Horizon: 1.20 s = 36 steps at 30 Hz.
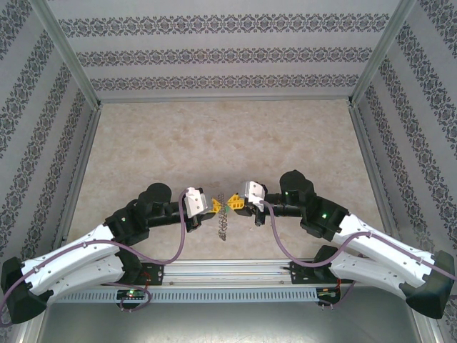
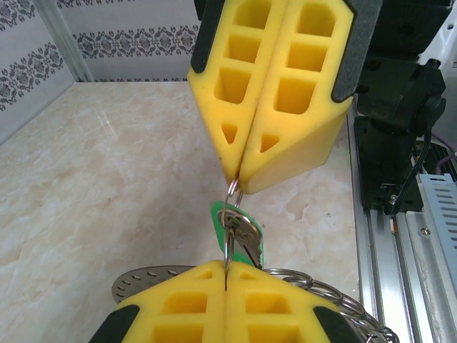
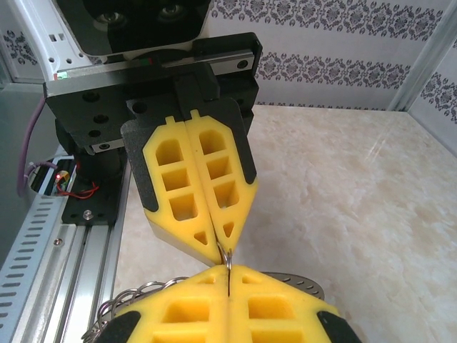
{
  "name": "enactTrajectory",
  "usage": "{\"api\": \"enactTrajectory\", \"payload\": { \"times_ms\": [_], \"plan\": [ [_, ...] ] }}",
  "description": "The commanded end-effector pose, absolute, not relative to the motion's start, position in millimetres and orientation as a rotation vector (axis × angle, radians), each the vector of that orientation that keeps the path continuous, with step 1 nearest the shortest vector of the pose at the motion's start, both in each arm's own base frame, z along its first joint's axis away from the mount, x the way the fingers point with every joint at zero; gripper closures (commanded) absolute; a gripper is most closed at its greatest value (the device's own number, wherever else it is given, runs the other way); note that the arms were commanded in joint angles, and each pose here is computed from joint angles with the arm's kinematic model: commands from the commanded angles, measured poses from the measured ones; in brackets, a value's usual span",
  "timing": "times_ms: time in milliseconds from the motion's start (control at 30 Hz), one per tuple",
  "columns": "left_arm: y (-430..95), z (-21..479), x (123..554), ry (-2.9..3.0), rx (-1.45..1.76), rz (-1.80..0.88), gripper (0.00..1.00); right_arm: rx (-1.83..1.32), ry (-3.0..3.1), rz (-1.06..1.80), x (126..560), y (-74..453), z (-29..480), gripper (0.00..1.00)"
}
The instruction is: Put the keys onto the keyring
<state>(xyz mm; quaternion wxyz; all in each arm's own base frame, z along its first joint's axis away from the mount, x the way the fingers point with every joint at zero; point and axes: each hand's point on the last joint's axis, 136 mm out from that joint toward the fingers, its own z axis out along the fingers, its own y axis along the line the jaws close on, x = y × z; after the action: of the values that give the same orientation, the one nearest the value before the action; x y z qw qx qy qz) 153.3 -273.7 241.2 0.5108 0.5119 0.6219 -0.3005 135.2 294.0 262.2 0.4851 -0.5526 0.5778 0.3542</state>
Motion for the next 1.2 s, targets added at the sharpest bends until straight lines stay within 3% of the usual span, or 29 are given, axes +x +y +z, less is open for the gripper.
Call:
{"api": "enactTrajectory", "payload": {
  "times_ms": [0,1167],
  "plan": [
    [-278.7,263.8,147.7,1.398,1.213,-0.755,1.00,-1.344,1.408,0.890,134.3,294.2,260.5,1.00],
    [-278.7,263.5,148.1,1.396,1.212,-0.753,1.00,-1.344,1.403,0.920,132.9,293.9,260.0,1.00]
  ]
}}
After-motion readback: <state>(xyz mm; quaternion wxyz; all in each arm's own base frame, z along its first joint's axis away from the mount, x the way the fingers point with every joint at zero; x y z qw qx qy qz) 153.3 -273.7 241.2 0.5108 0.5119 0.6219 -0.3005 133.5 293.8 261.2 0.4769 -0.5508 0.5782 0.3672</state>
